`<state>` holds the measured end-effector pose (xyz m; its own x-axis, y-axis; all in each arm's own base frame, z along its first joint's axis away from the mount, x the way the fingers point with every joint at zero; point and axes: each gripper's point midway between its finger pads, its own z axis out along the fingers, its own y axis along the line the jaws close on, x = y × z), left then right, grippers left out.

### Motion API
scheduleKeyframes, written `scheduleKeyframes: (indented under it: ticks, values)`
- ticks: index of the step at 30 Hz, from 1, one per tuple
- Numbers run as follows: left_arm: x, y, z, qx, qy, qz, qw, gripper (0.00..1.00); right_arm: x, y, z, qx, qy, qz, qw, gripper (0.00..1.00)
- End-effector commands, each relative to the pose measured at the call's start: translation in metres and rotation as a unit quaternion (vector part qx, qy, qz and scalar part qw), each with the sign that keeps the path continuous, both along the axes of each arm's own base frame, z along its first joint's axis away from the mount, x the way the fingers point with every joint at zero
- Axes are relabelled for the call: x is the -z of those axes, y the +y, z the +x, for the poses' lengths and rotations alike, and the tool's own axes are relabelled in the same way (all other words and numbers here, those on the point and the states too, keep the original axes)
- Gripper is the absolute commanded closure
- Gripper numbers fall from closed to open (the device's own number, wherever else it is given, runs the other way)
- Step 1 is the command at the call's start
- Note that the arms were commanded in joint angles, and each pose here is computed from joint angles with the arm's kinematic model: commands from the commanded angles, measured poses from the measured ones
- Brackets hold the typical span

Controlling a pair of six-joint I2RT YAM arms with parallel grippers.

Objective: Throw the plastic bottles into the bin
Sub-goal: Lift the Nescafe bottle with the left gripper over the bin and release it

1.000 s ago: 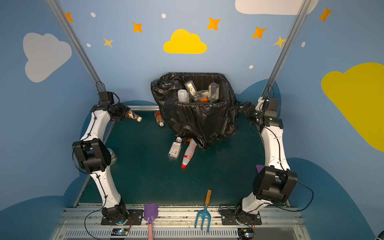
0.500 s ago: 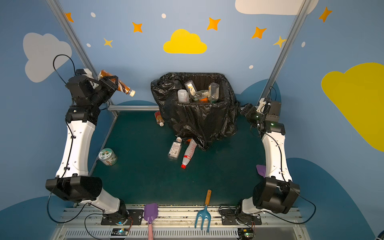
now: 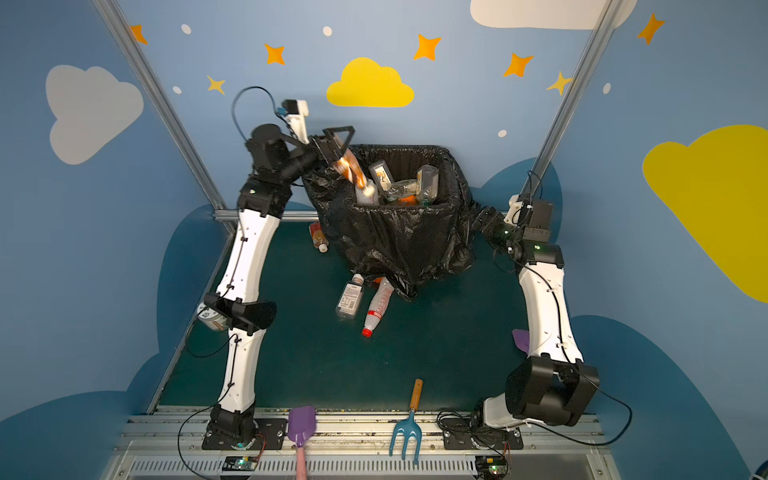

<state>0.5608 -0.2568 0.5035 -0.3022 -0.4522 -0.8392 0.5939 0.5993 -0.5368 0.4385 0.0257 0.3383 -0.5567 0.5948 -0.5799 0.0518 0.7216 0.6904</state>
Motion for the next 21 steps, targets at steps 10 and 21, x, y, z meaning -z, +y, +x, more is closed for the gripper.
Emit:
scheduleKeyframes:
  ticks: [10, 21]
  values:
    - [-0.085, 0.016, -0.089, -0.034, -0.109, 0.078, 0.99, 0.0, -0.015, 0.012, -0.025, -0.014, -0.012, -0.002, 1.0, 0.12]
    - [0.011, 0.136, -0.114, -0.14, 0.128, 0.127, 0.974, 0.0, 0.02, 0.061, -0.058, -0.067, 0.022, -0.028, 0.997, 0.12]
